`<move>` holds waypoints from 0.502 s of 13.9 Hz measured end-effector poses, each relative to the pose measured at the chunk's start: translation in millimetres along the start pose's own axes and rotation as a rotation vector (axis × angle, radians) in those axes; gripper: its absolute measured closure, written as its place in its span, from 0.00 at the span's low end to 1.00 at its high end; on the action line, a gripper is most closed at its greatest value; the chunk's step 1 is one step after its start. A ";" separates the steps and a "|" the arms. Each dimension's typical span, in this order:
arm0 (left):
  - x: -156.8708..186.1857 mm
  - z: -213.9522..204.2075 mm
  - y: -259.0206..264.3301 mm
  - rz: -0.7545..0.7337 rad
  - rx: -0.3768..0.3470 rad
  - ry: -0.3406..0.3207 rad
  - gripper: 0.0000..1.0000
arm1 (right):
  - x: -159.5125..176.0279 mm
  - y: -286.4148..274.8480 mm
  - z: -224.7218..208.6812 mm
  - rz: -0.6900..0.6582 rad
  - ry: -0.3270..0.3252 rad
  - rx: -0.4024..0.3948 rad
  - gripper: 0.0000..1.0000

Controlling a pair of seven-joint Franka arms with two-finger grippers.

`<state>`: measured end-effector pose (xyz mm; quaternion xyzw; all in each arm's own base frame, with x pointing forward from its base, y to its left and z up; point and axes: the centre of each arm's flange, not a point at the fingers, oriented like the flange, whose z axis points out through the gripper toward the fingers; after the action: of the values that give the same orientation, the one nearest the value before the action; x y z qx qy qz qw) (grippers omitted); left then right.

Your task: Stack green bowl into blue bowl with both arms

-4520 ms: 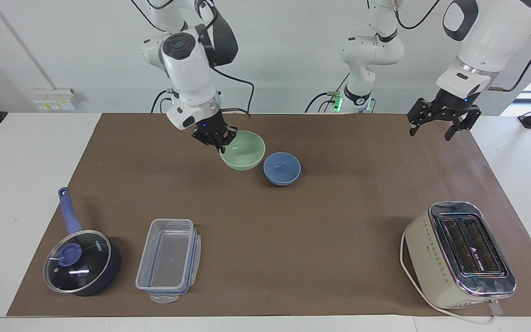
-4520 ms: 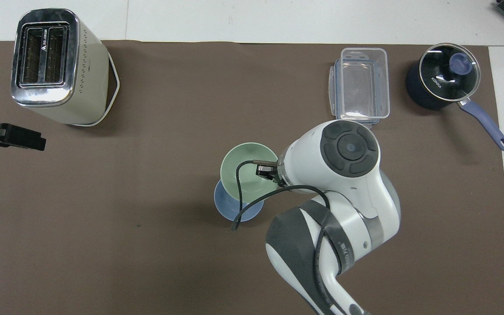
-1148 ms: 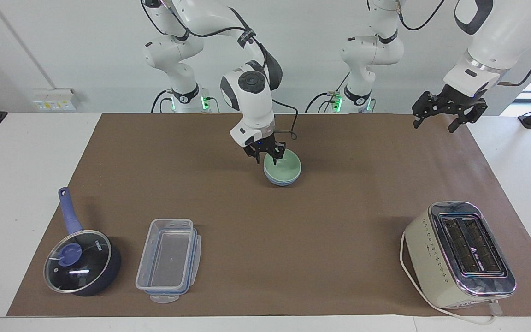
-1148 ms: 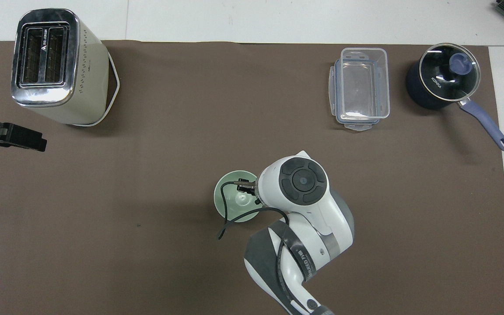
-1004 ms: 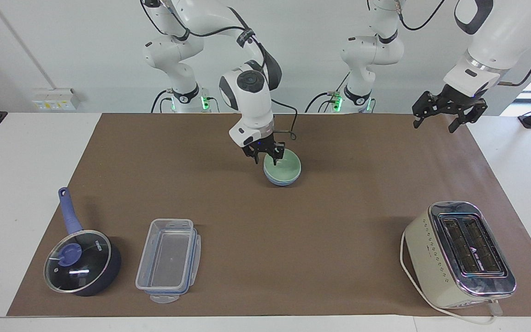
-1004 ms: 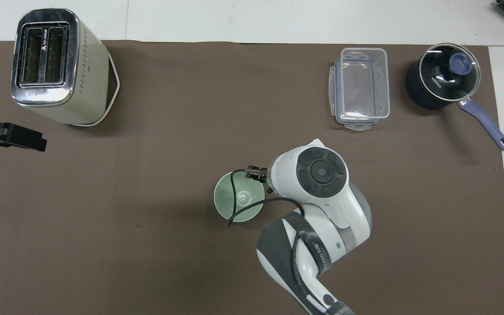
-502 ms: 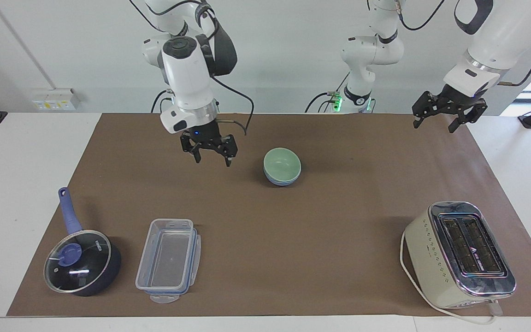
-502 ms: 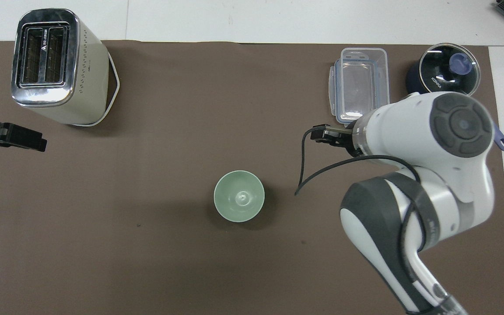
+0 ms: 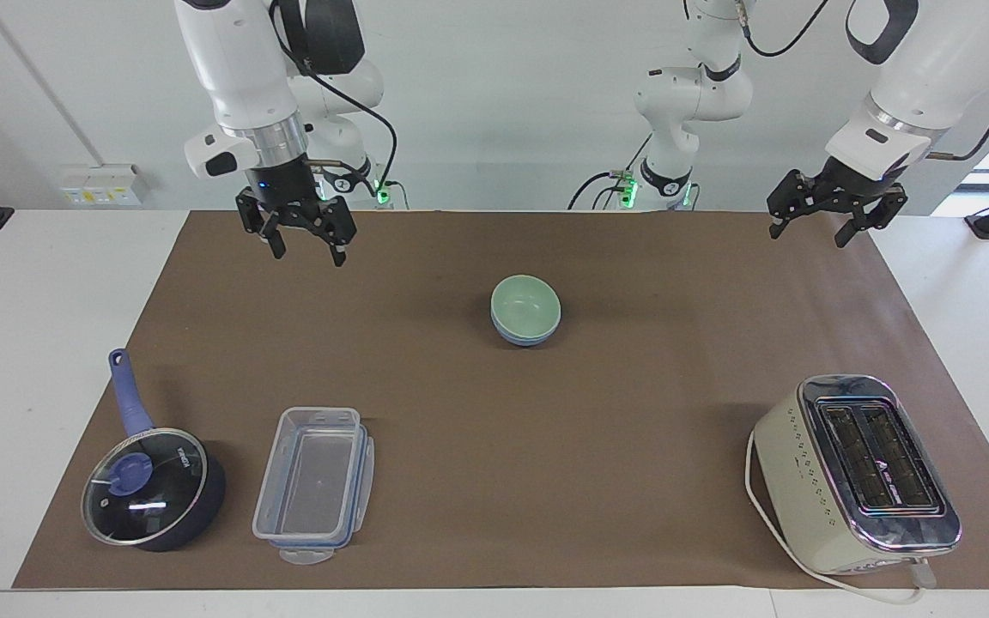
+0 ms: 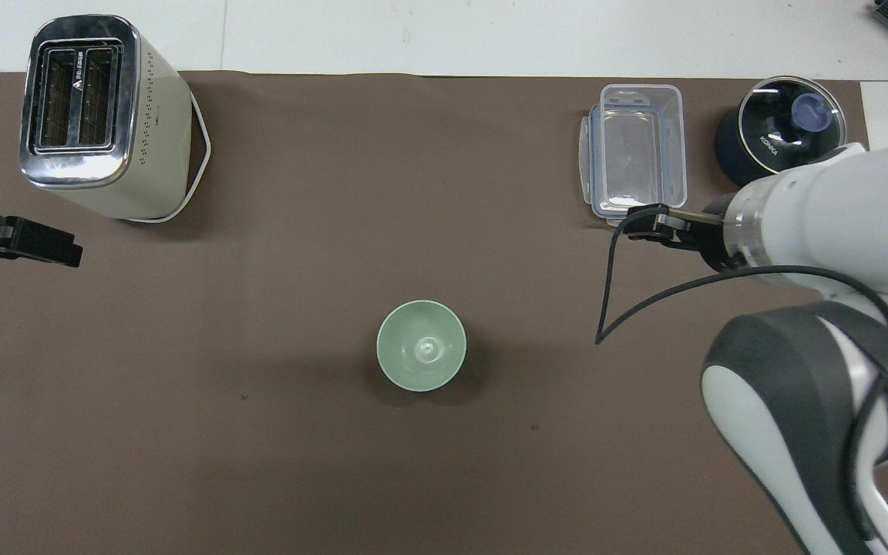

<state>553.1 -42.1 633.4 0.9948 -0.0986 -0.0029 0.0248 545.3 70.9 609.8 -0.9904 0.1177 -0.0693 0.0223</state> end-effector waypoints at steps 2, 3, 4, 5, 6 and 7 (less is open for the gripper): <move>0.1 0.0 0.5 0.001 0.000 0.000 0.00 | 5.0 21.2 -11.3 -0.003 -0.021 -0.013 0.00; 0.1 0.0 0.7 0.001 0.000 0.000 0.00 | 6.8 31.0 -18.9 -0.007 -0.030 -0.018 0.00; 0.1 0.0 0.8 0.002 0.000 0.000 0.00 | 8.3 41.3 -27.9 -0.009 -0.039 -0.023 0.00; 0.1 0.0 0.9 0.002 0.000 0.000 0.00 | 9.4 52.2 -36.6 -0.012 -0.048 -0.027 0.00; 0.2 0.0 1.1 0.002 0.000 0.000 0.00 | 10.7 62.4 -41.9 -0.011 -0.054 -0.031 0.00; 0.2 0.0 1.3 0.002 0.000 0.000 0.00 | 11.9 73.2 -43.8 -0.004 -0.060 -0.034 0.00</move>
<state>553.1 -43.4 633.5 0.9947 -0.0997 -0.0026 0.0248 533.7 -4.2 650.3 -0.9925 0.1161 -0.0378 0.0089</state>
